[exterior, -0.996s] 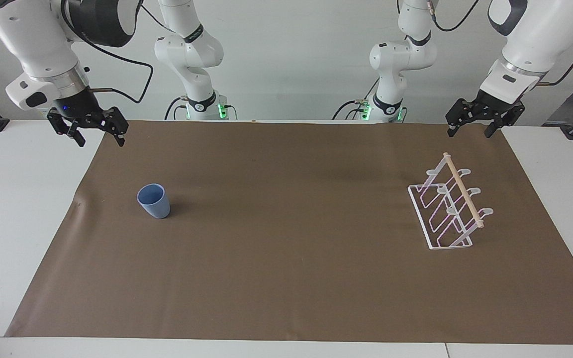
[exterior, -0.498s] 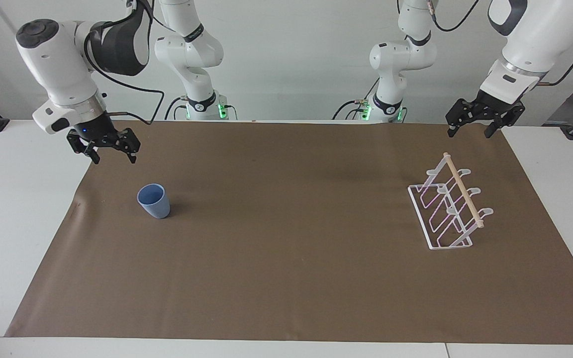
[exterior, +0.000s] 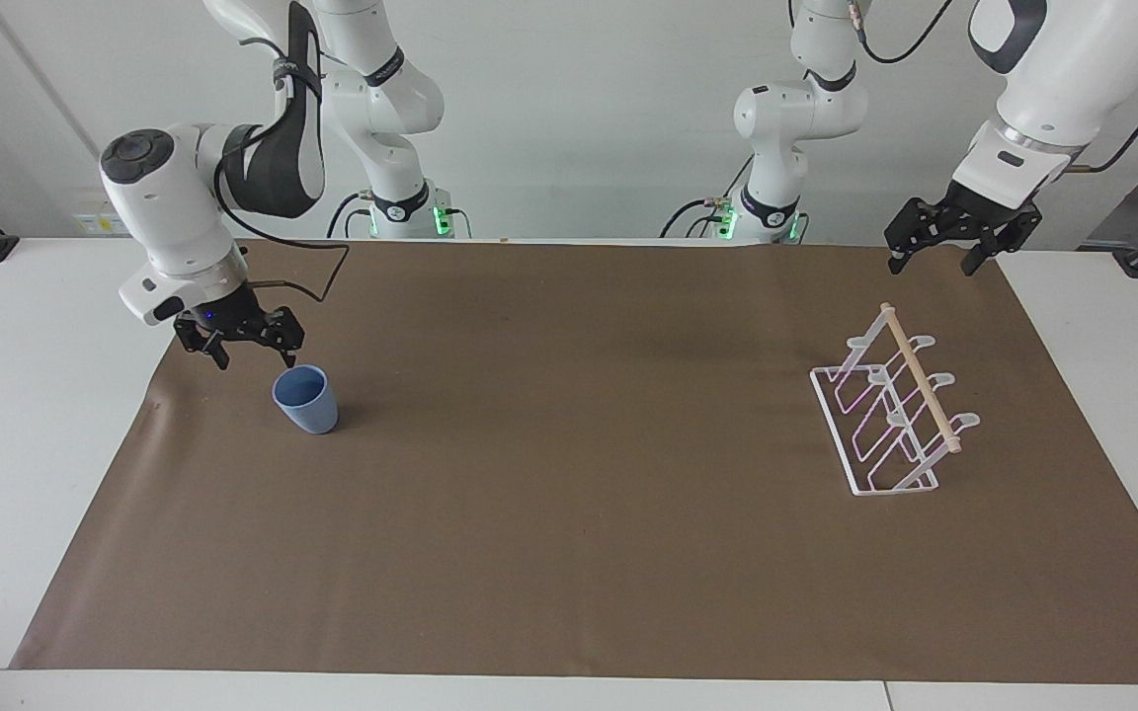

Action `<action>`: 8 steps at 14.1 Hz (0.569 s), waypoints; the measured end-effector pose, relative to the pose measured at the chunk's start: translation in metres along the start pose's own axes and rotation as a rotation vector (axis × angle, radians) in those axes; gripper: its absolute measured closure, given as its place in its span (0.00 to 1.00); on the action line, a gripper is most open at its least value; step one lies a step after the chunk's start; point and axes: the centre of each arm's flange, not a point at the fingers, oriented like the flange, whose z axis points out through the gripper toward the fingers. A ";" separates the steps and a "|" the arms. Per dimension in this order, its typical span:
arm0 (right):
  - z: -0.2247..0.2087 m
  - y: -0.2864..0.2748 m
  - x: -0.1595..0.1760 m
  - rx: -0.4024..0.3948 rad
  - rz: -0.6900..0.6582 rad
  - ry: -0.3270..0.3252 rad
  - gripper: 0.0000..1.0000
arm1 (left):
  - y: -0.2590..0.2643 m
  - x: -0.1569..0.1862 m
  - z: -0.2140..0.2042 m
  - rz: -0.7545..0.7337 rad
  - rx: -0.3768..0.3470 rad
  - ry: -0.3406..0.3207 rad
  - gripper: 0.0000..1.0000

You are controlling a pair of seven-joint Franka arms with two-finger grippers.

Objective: Hang cup on cup holder
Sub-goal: 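Reach the right gripper to the light blue cup's rim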

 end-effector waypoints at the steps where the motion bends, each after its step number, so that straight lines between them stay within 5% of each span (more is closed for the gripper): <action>1: 0.011 0.000 0.000 -0.001 0.000 0.000 0.00 | 0.000 0.000 0.000 -0.001 0.000 0.001 0.00; 8: 0.047 -0.003 -0.011 -0.006 -0.002 0.032 0.00 | -0.001 0.000 0.000 -0.003 0.000 0.003 0.00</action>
